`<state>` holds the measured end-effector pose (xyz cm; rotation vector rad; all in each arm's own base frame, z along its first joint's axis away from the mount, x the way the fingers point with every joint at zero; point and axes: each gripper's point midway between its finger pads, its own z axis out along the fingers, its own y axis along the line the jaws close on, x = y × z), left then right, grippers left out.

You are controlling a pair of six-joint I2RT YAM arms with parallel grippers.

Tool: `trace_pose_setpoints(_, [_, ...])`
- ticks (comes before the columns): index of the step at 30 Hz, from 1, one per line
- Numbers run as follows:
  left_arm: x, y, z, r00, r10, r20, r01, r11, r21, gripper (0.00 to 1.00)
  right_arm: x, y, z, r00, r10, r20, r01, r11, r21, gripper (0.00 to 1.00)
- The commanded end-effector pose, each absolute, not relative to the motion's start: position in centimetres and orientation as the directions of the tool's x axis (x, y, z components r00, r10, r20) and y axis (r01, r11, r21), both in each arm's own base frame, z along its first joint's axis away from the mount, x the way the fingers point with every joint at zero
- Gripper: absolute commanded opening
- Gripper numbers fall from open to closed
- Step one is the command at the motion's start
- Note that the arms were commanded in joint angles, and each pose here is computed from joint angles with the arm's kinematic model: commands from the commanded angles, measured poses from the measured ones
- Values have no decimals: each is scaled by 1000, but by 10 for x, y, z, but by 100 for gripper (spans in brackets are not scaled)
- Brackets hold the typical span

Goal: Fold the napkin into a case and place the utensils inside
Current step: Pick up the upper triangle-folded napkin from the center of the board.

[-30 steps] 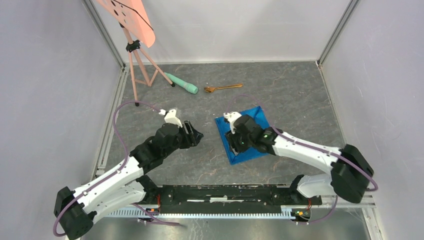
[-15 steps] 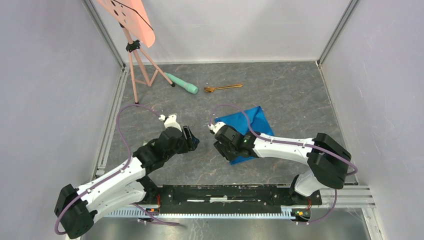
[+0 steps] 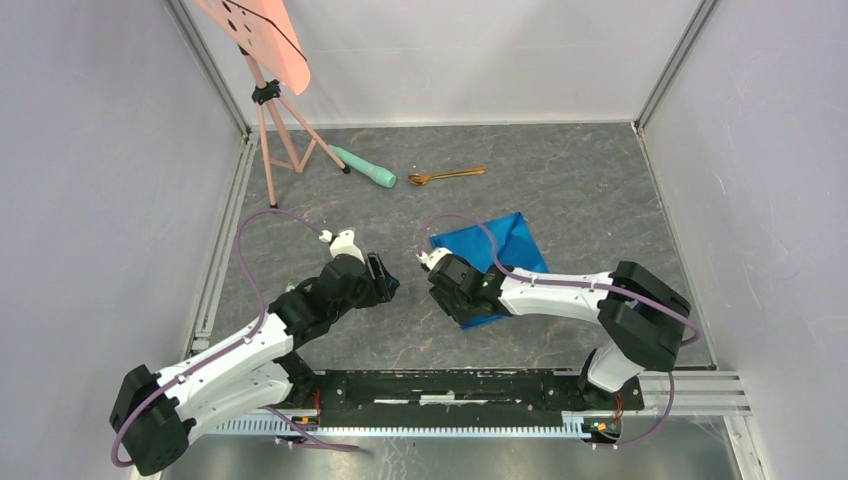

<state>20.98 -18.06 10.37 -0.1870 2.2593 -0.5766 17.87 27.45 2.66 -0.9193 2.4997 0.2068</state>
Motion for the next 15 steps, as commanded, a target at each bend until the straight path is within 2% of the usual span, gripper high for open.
trace_pose_setpoints(1, [217,-182,110,-660,-351,-665,30,871,-489,67,181,271,16,-661,-581,-476,-639,768,-51,45])
trace_pose_setpoints(6, [217,-181,110,-657,-352,-667,27,873,-487,68,178,263,3,-668,-586,-460,-633,772,-65,44])
trace_pose_setpoints(9, [217,-181,109,-658,-350,-667,24,875,-483,68,179,251,-3,-663,-594,-455,-616,779,-119,40])
trace_pose_setpoints(11, [218,-181,109,-659,-349,-667,24,876,-482,68,180,244,-7,-651,-610,-452,-612,774,-163,31])
trace_pose_setpoints(15, [218,-182,107,-663,-350,-661,20,875,-483,68,183,242,-6,-627,-606,-489,-607,774,-181,6])
